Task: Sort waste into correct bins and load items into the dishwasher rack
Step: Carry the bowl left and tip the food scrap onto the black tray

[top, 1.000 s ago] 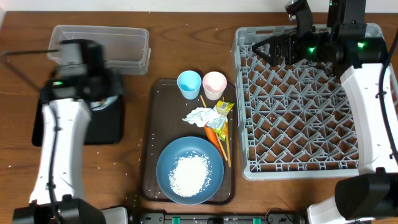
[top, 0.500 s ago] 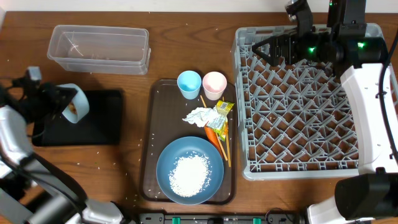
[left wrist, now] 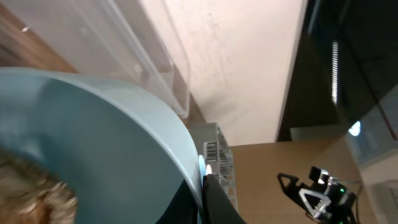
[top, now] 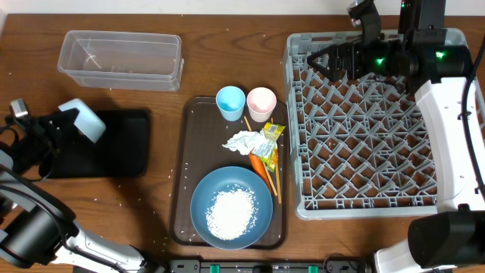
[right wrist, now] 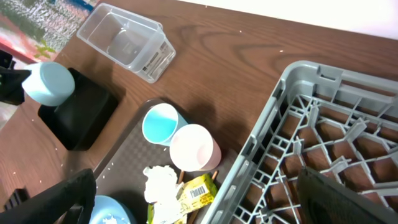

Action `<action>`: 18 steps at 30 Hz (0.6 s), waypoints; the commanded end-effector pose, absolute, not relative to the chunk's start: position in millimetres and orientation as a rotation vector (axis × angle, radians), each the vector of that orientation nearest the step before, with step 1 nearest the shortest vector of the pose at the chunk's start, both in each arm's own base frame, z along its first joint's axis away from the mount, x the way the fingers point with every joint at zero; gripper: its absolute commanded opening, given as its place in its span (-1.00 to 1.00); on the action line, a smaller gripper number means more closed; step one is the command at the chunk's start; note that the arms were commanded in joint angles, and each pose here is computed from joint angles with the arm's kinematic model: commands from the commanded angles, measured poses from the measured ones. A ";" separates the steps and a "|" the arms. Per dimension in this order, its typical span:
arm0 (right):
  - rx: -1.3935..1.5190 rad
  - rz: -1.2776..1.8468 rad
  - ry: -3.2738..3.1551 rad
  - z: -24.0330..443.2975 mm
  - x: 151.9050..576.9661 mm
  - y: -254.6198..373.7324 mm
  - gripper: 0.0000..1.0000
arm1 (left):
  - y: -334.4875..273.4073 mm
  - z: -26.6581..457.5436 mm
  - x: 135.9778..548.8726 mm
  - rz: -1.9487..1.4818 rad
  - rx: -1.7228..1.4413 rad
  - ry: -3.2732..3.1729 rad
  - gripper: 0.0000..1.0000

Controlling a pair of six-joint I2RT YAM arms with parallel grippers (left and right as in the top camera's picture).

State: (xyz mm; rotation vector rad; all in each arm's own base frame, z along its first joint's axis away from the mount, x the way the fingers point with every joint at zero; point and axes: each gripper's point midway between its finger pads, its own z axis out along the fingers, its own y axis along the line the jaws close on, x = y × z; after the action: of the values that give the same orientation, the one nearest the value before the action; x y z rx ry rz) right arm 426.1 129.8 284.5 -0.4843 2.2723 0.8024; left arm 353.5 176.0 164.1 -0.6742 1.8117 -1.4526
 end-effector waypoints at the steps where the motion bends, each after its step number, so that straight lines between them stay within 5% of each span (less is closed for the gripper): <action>1: -0.489 0.806 2.246 297.6 424.5 132.8 0.93 | 175.1 175.2 352.9 -1.475 -0.615 1.751 -0.88; 18: -0.490 0.805 2.242 298.1 425.0 132.8 0.94 | 173.1 188.5 356.6 -1.393 -0.490 1.760 -0.88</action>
State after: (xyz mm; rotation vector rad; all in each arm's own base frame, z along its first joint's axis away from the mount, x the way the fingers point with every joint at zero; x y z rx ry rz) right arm 425.6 129.7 284.1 -0.4834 2.2752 0.8035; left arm 356.9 178.7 170.6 -0.5675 1.7830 -1.4112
